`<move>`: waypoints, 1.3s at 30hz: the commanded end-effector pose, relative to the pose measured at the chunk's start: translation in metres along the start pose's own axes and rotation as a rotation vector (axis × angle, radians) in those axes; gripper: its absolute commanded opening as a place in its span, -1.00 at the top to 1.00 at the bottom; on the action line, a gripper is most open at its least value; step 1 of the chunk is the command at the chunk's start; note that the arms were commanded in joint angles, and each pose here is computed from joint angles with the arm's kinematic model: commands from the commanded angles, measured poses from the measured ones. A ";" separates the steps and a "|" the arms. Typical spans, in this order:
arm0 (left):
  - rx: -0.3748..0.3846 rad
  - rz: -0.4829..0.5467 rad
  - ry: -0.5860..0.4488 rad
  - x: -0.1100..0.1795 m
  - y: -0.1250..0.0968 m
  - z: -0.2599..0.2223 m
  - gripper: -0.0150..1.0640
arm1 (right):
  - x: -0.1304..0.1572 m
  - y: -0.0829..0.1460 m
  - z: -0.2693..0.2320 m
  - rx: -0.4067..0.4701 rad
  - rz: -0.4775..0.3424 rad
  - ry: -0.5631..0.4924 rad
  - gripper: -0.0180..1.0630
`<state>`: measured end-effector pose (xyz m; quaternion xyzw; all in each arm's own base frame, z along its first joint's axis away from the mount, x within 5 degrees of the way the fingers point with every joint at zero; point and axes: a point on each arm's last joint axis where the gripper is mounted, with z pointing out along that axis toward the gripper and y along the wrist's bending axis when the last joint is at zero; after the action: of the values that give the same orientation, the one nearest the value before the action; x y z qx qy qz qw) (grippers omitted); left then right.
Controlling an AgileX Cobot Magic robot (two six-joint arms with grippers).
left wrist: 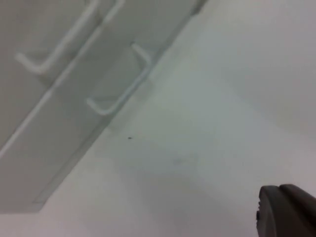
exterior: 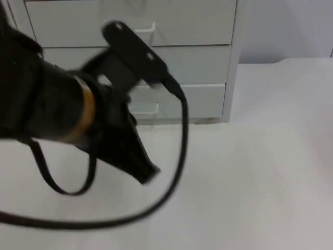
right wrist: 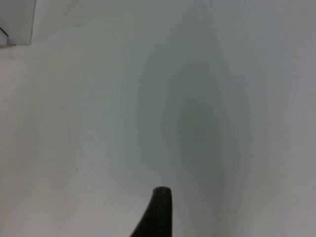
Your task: Open the drawer with the left hand, place the block into the drawer with the right hand, then close the drawer with the left hand.
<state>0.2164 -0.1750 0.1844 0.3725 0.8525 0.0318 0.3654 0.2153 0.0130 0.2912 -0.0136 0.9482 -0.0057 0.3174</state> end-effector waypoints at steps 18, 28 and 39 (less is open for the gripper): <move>-0.294 -0.653 -0.003 0.044 0.124 -0.097 0.98 | 0.002 -0.001 0.000 -0.003 0.010 -0.003 -0.48; -0.241 -0.748 0.045 0.058 0.126 -0.116 0.98 | 0.002 -0.001 0.000 -0.004 0.012 -0.001 -0.48; -0.032 -0.661 0.064 0.052 0.108 -0.116 0.98 | 0.002 0.001 0.000 -0.008 -0.003 -0.001 -0.48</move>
<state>0.1849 -0.0364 0.2712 0.0650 0.9408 -0.0558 0.3281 0.2153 0.0135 0.2912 -0.0127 0.9483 -0.0029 0.3172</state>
